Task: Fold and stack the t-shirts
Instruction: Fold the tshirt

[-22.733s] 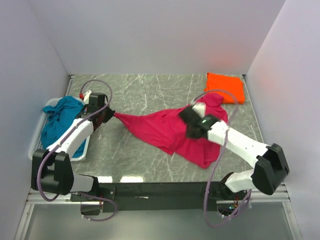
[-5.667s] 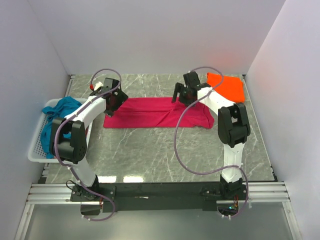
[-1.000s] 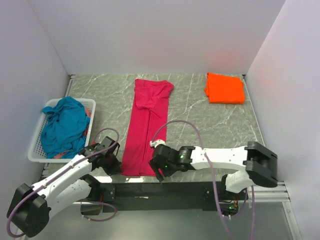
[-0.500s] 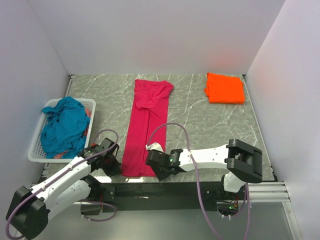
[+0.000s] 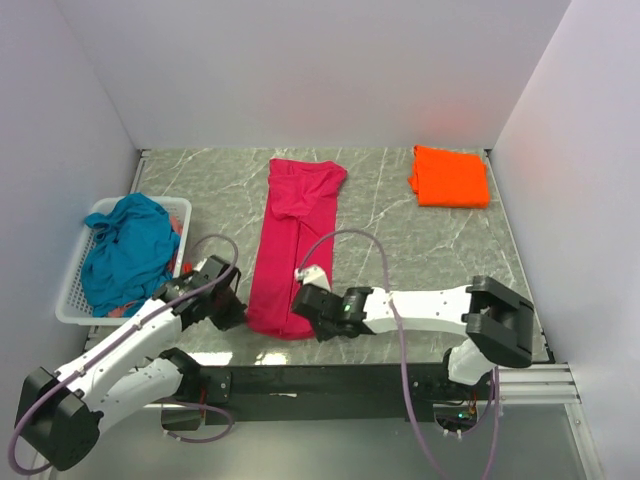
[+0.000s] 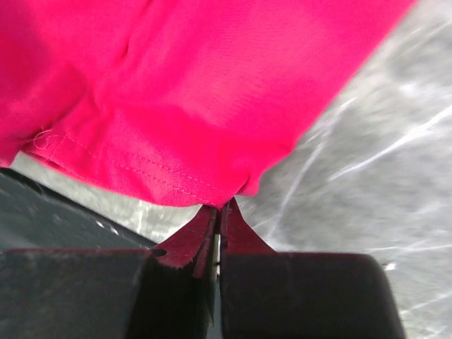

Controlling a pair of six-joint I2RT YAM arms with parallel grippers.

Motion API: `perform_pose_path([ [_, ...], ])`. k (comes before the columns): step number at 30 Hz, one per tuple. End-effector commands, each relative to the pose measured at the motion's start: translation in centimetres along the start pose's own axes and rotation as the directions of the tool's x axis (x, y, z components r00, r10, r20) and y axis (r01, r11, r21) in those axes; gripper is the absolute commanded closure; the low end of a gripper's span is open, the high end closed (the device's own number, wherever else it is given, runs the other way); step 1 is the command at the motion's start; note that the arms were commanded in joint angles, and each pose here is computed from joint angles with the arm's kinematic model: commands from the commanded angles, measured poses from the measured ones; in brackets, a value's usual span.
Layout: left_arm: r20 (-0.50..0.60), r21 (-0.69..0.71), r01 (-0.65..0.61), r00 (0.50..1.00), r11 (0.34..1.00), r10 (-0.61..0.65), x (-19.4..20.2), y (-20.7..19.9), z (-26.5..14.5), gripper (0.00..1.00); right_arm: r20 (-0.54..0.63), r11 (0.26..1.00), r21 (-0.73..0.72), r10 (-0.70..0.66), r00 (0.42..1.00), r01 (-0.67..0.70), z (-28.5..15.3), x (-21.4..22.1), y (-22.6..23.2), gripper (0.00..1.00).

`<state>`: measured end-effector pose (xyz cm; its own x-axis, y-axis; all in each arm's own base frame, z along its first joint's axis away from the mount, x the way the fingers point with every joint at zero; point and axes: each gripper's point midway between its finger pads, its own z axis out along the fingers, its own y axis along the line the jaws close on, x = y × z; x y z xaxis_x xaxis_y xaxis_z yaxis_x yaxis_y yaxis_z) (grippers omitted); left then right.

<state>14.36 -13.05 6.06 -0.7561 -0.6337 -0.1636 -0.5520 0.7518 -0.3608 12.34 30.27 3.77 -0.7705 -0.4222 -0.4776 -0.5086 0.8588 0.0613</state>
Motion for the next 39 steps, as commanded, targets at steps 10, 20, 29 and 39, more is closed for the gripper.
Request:
perform_pose_path([
  [10, 0.315, 0.221, -0.03, 0.948, 0.975, -0.042, -10.5, -11.9, -2.8, 0.99, 0.288, 0.98, -0.005, 0.192, 0.938, -0.199, -2.6, -14.2, -5.6, 1.0],
  [20, 0.364, 0.184, -0.093, 0.931, 0.979, 0.02, -16.4, -17.1, -1.2, 0.99, 0.314, 0.959, -0.056, 0.281, 0.907, -0.278, -1.4, -20.2, -9.3, 1.0],
  [29, 0.327, 0.17, -0.127, 0.943, 0.977, 0.066, -18.8, -19.2, 1.9, 0.99, 0.305, 0.95, -0.057, 0.309, 0.901, -0.307, 0.6, -23.2, -12.0, 1.0],
  [39, 0.277, 0.145, -0.144, 0.956, 0.979, 0.099, -20.3, -20.4, 5.5, 0.99, 0.242, 0.949, -0.056, 0.314, 0.918, -0.31, 3.9, -23.8, -13.9, 1.0],
])
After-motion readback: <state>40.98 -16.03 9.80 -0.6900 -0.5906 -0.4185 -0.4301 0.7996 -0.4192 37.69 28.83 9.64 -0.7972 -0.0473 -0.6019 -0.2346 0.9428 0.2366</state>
